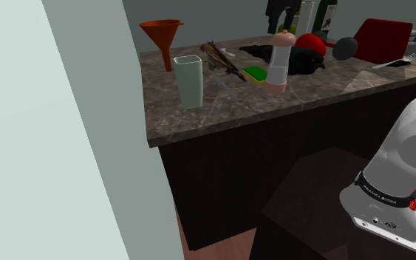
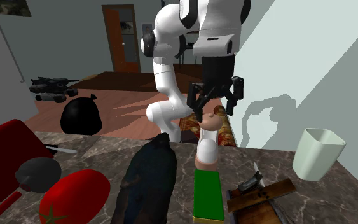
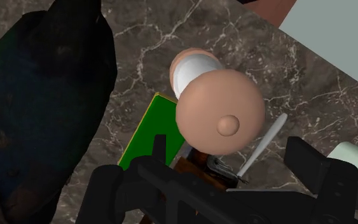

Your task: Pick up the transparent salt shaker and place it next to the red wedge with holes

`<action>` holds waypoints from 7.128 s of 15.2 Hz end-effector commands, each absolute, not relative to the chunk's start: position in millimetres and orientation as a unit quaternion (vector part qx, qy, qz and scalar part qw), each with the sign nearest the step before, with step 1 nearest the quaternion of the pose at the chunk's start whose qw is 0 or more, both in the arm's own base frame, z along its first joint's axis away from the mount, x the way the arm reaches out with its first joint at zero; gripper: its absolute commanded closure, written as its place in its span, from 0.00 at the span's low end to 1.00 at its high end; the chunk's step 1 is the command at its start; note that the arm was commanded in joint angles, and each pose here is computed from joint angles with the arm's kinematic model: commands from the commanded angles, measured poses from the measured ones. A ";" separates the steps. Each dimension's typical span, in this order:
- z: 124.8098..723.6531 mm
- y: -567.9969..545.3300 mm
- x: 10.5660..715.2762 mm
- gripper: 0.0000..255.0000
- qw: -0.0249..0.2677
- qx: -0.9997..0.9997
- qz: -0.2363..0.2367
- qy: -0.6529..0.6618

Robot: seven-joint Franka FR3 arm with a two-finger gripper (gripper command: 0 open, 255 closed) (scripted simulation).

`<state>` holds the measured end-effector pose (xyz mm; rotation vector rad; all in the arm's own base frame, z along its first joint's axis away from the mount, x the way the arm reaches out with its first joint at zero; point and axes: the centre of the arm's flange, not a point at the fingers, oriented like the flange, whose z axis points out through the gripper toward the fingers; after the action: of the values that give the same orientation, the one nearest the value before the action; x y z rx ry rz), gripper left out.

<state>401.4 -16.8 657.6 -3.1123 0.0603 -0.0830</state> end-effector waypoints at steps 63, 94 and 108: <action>854.5 -17.6 403.7 1.00 0.014 -0.999 -0.026 0.020; 516.9 -3.9 225.7 0.00 -0.064 -0.993 -0.094 -0.006; 483.1 -8.3 232.3 0.00 -0.064 -0.993 -0.094 -0.006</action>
<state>232.3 -8.3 483.1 -3.2552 -0.0201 -0.3094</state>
